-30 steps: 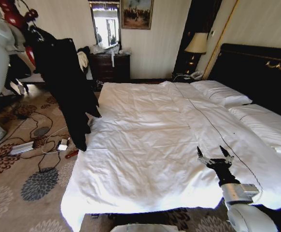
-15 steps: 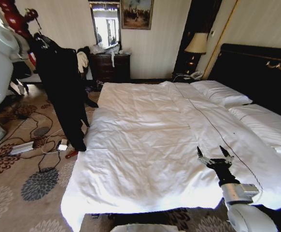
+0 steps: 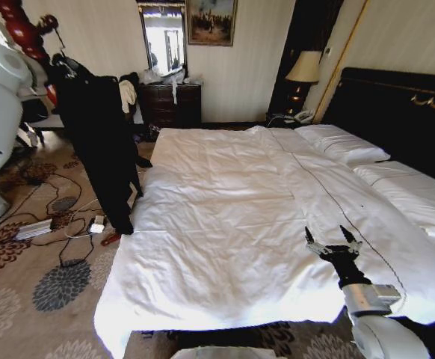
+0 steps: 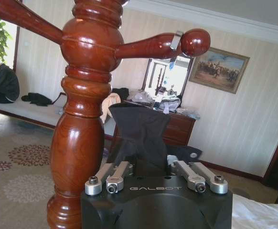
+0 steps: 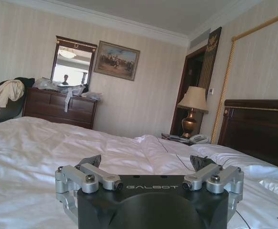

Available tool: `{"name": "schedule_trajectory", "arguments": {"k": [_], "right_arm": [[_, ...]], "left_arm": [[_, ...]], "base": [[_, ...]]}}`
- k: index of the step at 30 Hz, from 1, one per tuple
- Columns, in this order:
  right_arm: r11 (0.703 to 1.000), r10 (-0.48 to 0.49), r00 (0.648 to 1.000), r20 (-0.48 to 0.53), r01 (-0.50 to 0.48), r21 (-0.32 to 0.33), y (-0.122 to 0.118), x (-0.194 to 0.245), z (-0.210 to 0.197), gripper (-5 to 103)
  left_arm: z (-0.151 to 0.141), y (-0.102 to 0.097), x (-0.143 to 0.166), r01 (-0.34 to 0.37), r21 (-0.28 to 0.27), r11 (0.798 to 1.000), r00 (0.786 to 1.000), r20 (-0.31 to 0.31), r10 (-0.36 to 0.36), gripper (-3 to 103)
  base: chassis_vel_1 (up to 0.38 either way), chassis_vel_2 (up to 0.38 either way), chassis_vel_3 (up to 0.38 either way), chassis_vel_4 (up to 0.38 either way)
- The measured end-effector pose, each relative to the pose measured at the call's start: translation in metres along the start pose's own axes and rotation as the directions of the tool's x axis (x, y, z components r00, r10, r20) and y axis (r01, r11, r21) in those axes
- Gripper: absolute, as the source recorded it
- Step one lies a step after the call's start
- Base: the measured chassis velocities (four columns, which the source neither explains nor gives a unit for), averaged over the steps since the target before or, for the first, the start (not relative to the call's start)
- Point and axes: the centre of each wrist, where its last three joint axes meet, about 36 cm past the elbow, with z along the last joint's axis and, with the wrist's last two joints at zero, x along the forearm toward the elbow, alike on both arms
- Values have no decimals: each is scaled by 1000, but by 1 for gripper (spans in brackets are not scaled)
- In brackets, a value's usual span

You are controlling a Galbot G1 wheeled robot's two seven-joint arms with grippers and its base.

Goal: Pick up the clothes from the bed and hang them on the clothes hanger.

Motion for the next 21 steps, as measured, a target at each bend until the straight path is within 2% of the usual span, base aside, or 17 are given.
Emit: {"name": "schedule_trajectory", "arguments": {"k": [1,4,7,9,12,13,14,17,19,20,21], "right_arm": [[1000,0,1000,0,0,0,0,0,0,100],[1000,0,1000,0,0,0,0,0,0,100],[1000,0,1000,0,0,0,0,0,0,100],[1000,0,1000,0,0,0,0,0,0,100],[1000,0,1000,0,0,0,0,0,0,100],[1000,0,1000,0,0,0,0,0,0,100],[1000,0,1000,0,0,0,0,0,0,100],[1000,0,1000,0,0,0,0,0,0,100],[1000,0,1000,0,0,0,0,0,0,100],[1000,0,1000,0,0,0,0,0,0,100],[1000,0,1000,0,0,0,0,0,0,100]], "left_arm": [[-1,1,4,-3,-4,1000,1000,4,3,43],[-2,2,10,-8,-11,1000,1000,10,8,49],[-1,9,26,-8,-22,1000,1000,20,9,65],[0,11,31,-11,-27,1000,1000,21,12,65],[10,22,57,-36,-46,998,999,34,37,81],[10,22,57,-36,-46,998,999,34,37,81],[14,24,65,-45,-51,998,998,42,47,87],[30,31,97,-96,-42,995,989,111,100,98],[32,33,100,-97,-41,994,988,120,101,98],[44,39,112,-97,-50,994,980,170,104,100],[49,41,120,-99,-59,993,975,195,109,100]], "base": [[0,0,0,0],[0,0,0,0],[0,0,0,0],[0,0,0,0],[0,0,0,0],[0,0,0,0],[0,0,0,0],[0,0,0,0],[0,0,0,0],[0,0,0,0],[0,0,0,0]]}}
